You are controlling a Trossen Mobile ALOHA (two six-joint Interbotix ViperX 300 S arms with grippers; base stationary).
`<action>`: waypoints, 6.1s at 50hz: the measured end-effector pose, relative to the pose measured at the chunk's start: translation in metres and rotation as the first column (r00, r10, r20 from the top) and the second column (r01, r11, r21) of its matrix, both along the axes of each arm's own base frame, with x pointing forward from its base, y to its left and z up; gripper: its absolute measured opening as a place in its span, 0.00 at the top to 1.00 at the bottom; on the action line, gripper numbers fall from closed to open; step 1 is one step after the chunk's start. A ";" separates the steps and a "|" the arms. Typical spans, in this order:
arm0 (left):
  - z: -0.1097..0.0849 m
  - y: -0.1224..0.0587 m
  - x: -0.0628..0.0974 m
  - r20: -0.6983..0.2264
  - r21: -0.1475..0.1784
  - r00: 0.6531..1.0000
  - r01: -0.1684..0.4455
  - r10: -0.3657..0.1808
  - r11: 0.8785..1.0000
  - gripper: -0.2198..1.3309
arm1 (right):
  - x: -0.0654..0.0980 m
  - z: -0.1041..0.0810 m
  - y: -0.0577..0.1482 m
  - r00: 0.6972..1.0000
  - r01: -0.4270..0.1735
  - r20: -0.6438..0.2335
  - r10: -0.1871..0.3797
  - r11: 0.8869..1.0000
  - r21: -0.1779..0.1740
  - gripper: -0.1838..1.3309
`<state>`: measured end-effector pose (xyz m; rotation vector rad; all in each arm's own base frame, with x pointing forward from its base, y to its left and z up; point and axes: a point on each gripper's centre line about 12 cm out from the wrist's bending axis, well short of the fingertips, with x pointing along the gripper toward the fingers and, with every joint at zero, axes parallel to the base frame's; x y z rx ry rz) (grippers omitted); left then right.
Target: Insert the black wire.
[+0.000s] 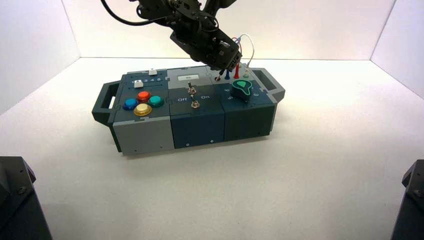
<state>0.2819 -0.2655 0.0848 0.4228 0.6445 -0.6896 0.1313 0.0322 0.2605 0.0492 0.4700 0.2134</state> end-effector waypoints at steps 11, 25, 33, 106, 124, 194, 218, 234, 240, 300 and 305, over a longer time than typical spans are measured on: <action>0.000 0.000 0.000 0.006 0.007 1.000 0.008 -0.008 1.000 0.90 | 0.000 0.000 0.000 1.000 0.000 0.000 0.000 1.000 0.000 0.97; 0.003 0.000 0.001 0.014 0.009 1.000 0.017 -0.017 1.000 0.91 | 0.000 0.000 0.000 1.000 -0.002 0.001 0.002 1.000 0.000 0.97; 0.009 0.000 0.001 0.026 0.005 0.999 0.025 -0.026 1.000 0.91 | 0.000 0.000 0.000 1.000 -0.002 0.001 0.002 1.000 0.000 0.97; 0.005 -0.001 0.004 0.029 0.013 0.999 0.029 -0.030 0.999 0.91 | 0.000 0.000 0.000 1.000 0.000 0.001 0.000 1.000 -0.003 0.97; 0.005 -0.001 0.004 0.026 0.010 0.999 0.025 -0.025 1.000 0.91 | 0.000 0.000 0.000 1.000 0.002 0.003 -0.002 1.000 -0.004 0.97; -0.001 0.003 0.002 0.023 0.018 1.000 0.019 -0.019 1.000 0.91 | 0.000 0.000 0.000 1.000 0.002 0.003 -0.002 1.000 -0.004 0.97; -0.002 0.006 -0.002 0.021 0.025 0.999 0.024 -0.024 0.999 0.91 | 0.001 0.000 0.000 1.000 0.002 0.006 -0.002 1.000 -0.003 0.97; 0.001 0.012 -0.008 0.015 0.026 1.000 0.024 -0.024 0.999 0.91 | 0.001 0.000 0.000 1.000 0.002 0.006 -0.002 1.000 -0.003 0.97; 0.001 0.014 -0.010 0.013 0.028 1.000 0.024 -0.024 0.999 0.91 | 0.001 0.000 0.000 1.000 0.002 0.006 -0.002 1.000 -0.003 0.97; 0.007 0.016 -0.005 0.031 0.022 0.999 0.017 -0.017 1.000 0.91 | 0.001 0.000 0.000 1.000 0.002 0.006 -0.002 1.000 -0.003 0.97; 0.008 0.015 -0.004 0.036 0.019 0.999 0.016 -0.017 1.000 0.91 | 0.001 0.000 0.000 1.000 0.002 0.004 -0.002 1.000 -0.004 0.97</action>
